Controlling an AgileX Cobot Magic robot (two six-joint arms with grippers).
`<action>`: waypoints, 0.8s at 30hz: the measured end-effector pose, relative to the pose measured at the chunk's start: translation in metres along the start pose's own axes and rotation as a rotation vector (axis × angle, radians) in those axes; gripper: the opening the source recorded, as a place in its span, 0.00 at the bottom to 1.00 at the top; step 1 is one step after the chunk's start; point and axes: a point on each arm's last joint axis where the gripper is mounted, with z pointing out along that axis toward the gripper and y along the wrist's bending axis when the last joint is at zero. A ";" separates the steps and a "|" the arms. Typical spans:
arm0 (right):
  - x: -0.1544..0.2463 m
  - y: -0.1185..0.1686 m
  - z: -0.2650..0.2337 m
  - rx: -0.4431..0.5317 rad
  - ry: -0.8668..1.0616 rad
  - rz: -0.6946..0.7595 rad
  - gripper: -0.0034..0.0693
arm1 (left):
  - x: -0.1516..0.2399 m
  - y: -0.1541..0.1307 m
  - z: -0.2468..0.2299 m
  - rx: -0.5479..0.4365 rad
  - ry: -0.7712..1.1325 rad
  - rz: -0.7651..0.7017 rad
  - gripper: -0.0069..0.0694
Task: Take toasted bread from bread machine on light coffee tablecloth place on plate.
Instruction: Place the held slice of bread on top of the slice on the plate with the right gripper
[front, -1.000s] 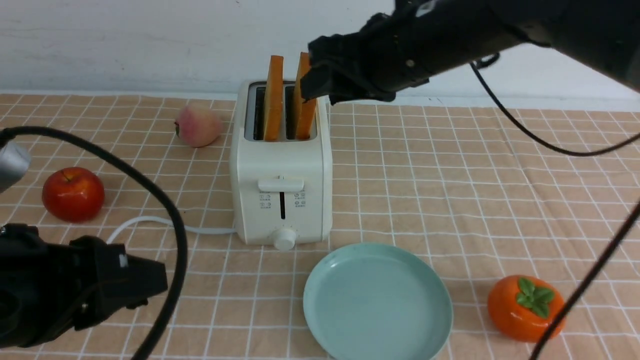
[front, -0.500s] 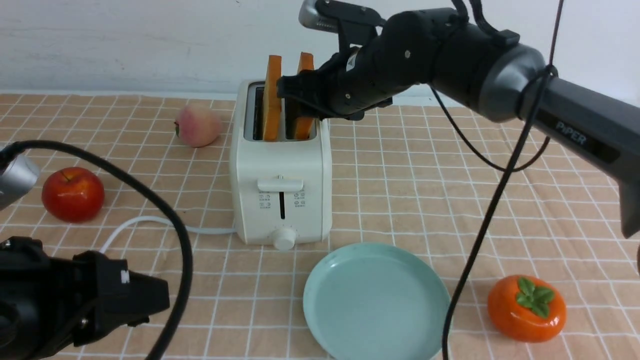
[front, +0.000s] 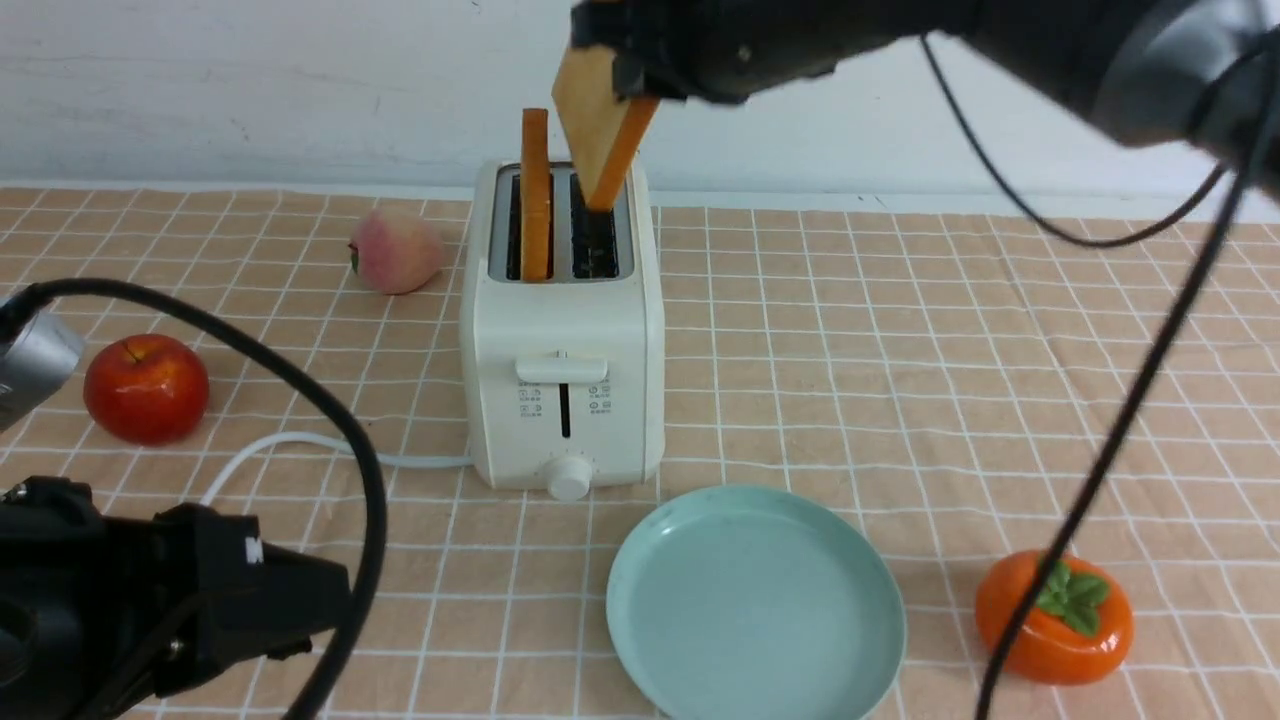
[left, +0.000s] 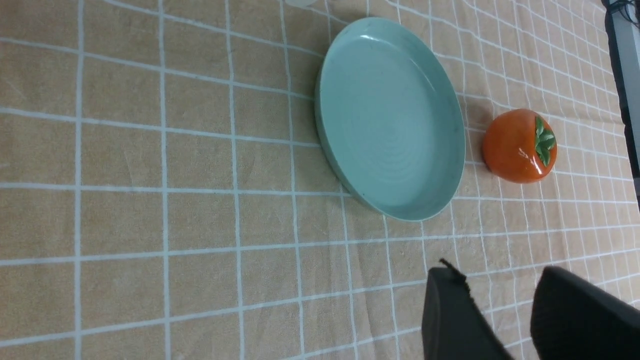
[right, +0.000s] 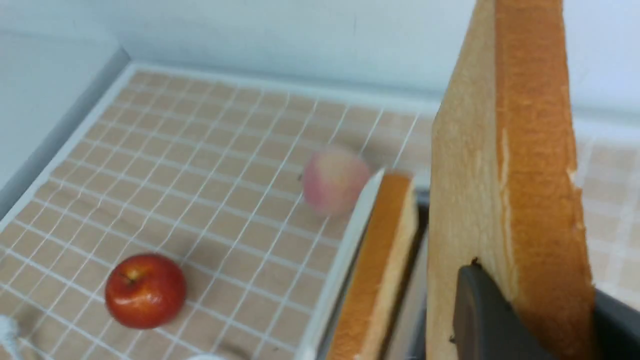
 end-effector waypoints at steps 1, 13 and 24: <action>-0.004 0.001 -0.007 0.007 -0.011 -0.012 0.21 | 0.000 0.000 0.000 0.000 0.000 0.000 0.40; 0.015 -0.058 -0.100 0.557 0.351 -0.174 0.21 | 0.001 0.000 0.000 0.002 0.006 -0.002 0.40; 0.135 -0.028 -0.043 -0.081 0.820 0.061 0.21 | 0.007 -0.001 0.000 0.006 0.075 -0.011 0.40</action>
